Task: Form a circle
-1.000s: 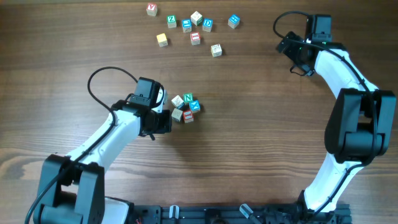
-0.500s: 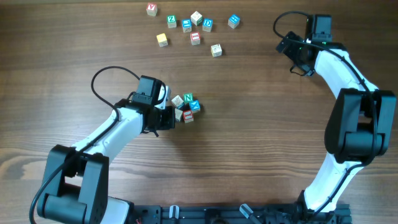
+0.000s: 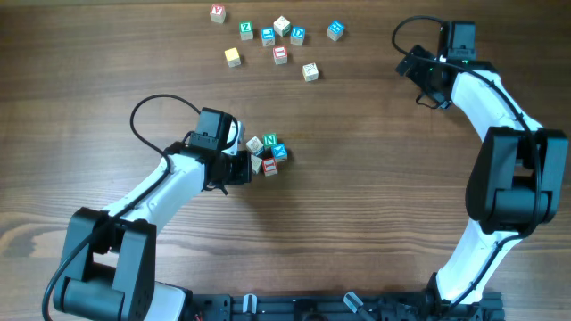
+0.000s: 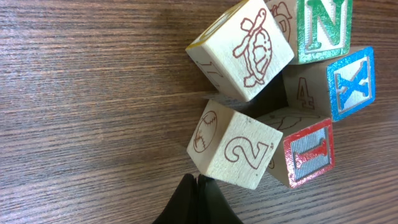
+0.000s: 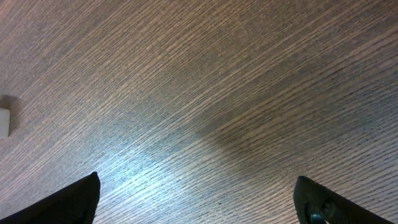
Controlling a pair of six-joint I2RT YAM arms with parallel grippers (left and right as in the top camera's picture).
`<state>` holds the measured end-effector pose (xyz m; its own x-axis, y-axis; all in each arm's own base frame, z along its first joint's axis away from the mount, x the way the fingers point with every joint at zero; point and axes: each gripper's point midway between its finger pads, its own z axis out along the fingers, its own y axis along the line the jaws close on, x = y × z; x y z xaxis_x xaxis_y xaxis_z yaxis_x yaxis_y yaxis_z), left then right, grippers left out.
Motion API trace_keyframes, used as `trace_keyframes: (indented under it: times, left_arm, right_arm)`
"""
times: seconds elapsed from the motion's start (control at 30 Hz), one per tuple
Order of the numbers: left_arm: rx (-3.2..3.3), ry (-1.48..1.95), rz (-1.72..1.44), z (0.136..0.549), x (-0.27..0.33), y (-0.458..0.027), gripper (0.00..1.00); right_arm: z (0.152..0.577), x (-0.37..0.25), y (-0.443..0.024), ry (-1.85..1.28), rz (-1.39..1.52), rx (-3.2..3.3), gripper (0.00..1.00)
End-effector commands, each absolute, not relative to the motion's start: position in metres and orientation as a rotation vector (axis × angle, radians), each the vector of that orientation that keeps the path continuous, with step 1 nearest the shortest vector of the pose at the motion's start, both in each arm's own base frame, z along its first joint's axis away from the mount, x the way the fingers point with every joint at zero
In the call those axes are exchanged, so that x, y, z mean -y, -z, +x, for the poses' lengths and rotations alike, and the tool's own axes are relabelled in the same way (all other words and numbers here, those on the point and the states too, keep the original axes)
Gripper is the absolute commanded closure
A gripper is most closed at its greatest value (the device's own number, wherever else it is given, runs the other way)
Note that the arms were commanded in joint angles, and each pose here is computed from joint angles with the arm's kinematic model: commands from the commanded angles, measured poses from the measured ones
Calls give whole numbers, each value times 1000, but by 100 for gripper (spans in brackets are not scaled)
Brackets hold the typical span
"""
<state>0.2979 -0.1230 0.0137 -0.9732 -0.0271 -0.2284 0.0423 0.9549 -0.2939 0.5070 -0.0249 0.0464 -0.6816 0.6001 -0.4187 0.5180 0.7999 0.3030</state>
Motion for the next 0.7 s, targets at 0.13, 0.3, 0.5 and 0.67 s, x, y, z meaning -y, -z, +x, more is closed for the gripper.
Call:
trace_keyframes:
  times: [0.13, 0.3, 0.5, 0.67]
  left_arm:
    - [-2883, 415, -18, 298, 119, -10, 96]
    - [-2870, 419, -15, 301, 120, -11, 96]
    - [-2863, 420, -14, 303, 120, -12, 96]
    - [-2860, 420, -14, 303, 120, -12, 96]
  right_arm:
    - [505, 26, -37, -195, 821, -2502, 0]
    - [505, 26, -37, -195, 822, -2501, 0]
    - [505, 26, -37, -195, 821, -2502, 0]
    - [505, 26, -37, -195, 821, -2502, 0]
